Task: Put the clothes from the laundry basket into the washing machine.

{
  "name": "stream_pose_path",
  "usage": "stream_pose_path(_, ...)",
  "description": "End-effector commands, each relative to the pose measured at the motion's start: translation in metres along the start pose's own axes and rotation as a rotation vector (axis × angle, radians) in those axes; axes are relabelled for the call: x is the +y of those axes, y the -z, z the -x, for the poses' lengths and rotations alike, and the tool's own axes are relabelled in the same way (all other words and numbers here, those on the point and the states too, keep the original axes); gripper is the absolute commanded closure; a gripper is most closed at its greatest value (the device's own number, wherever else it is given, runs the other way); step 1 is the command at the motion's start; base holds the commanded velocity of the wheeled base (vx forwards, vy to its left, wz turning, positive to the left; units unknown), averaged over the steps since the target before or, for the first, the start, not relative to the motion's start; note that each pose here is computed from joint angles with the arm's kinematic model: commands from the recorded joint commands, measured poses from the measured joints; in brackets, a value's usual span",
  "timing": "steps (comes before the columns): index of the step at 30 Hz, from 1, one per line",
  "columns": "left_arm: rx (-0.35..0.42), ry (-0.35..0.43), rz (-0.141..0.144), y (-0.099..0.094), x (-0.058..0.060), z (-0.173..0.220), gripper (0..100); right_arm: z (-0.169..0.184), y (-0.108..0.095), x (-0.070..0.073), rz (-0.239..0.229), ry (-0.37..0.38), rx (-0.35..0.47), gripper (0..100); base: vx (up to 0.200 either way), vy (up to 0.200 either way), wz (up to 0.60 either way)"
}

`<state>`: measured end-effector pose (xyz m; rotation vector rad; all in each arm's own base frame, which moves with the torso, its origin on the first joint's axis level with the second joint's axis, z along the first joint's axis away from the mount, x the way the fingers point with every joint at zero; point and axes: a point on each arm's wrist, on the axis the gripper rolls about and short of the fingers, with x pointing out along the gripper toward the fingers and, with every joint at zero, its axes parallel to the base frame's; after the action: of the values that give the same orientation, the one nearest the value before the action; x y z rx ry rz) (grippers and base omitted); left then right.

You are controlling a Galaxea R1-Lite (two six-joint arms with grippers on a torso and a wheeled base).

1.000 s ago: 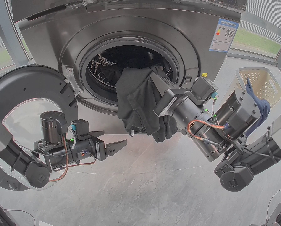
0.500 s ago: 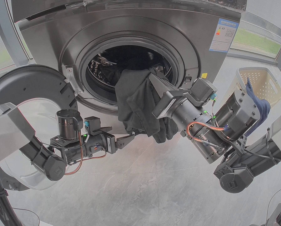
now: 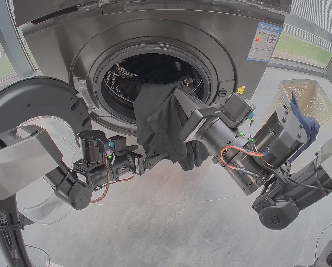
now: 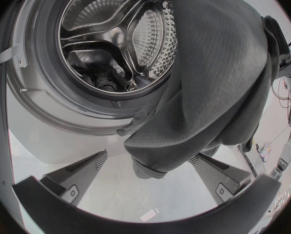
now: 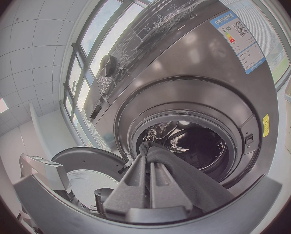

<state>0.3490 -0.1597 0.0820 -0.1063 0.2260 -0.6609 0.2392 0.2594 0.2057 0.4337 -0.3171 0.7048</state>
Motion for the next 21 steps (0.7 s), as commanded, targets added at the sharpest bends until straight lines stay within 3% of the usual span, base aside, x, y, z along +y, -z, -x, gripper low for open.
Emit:
stream_pose_path(1,-0.007,-0.009,-0.001,0.005,0.004,-0.009,100,0.0,0.0,0.002,-0.003,-0.005,0.002,100,0.0,0.0,0.0)
stream_pose_path(13,-0.086,0.013,-0.005,-0.001,0.003,-0.022,100,0.001,0.002,0.002,-0.004,-0.004,0.006,100,0.0,0.0,0.0)
stream_pose_path(21,-0.098,0.013,-0.008,0.004,0.002,-0.015,100,0.003,0.002,0.0,-0.002,-0.001,0.007,100,0.0,0.0,0.0)
